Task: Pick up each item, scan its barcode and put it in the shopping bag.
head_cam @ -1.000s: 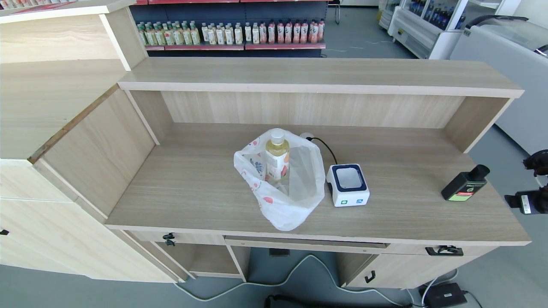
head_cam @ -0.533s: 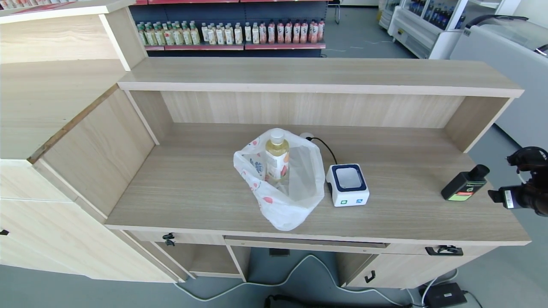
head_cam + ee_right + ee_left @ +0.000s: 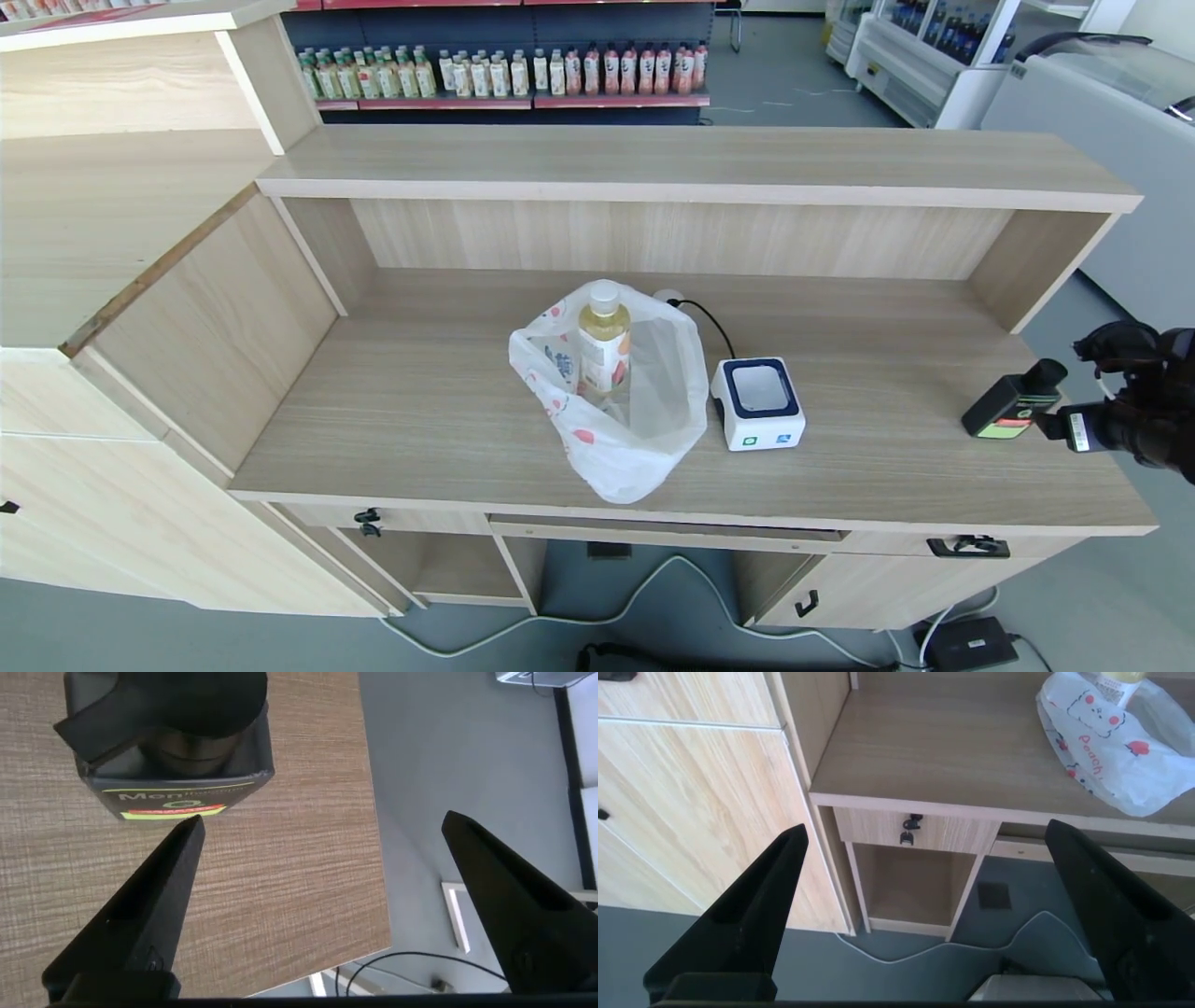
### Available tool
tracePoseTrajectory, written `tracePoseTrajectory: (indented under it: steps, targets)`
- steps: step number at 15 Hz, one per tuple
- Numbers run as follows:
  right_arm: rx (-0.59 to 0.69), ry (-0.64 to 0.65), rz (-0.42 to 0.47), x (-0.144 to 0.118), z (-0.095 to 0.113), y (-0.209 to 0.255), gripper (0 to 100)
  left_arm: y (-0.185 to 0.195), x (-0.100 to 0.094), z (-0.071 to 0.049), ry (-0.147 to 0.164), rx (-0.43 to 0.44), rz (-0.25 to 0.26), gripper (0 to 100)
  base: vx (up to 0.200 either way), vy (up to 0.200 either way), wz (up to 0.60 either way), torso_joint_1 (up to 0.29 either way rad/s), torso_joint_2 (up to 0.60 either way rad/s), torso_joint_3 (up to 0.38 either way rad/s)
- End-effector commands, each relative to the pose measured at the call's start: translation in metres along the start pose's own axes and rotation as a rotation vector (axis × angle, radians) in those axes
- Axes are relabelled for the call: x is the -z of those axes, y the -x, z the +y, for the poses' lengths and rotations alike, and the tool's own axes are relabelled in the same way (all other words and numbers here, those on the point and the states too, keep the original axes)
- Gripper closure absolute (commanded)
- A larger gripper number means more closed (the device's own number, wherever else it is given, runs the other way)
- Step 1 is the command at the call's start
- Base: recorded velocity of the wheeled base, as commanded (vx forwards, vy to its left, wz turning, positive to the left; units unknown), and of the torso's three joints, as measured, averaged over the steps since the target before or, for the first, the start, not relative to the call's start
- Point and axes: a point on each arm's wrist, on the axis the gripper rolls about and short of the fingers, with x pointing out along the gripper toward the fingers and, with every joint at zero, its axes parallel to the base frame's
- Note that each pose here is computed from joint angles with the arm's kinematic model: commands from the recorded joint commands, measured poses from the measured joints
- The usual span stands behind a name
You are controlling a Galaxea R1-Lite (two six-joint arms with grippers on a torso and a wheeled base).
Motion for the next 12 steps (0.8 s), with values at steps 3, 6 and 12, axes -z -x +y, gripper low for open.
tracePoseTrajectory:
  steps: [3, 6, 12]
  targets:
    - [-0.009, -0.001, -0.007, -0.002, 0.005, -0.007, 0, 0.000, 0.000, 0.000, 0.001, -0.001, -0.001, 0, 0.000, 0.000, 0.00, 0.000, 0.00, 0.000]
    - [-0.021, 0.001, -0.010, -0.003, 0.009, -0.010, 0, 0.000, 0.000, 0.000, 0.001, 0.000, -0.001, 0, 0.000, 0.000, 0.00, 0.000, 0.00, 0.000]
    - [-0.067, -0.052, -0.055, -0.012, 0.031, -0.012, 0, 0.000, 0.000, 0.000, 0.001, 0.000, -0.001, 0, 0.000, 0.000, 0.00, 0.000, 0.00, 0.000]
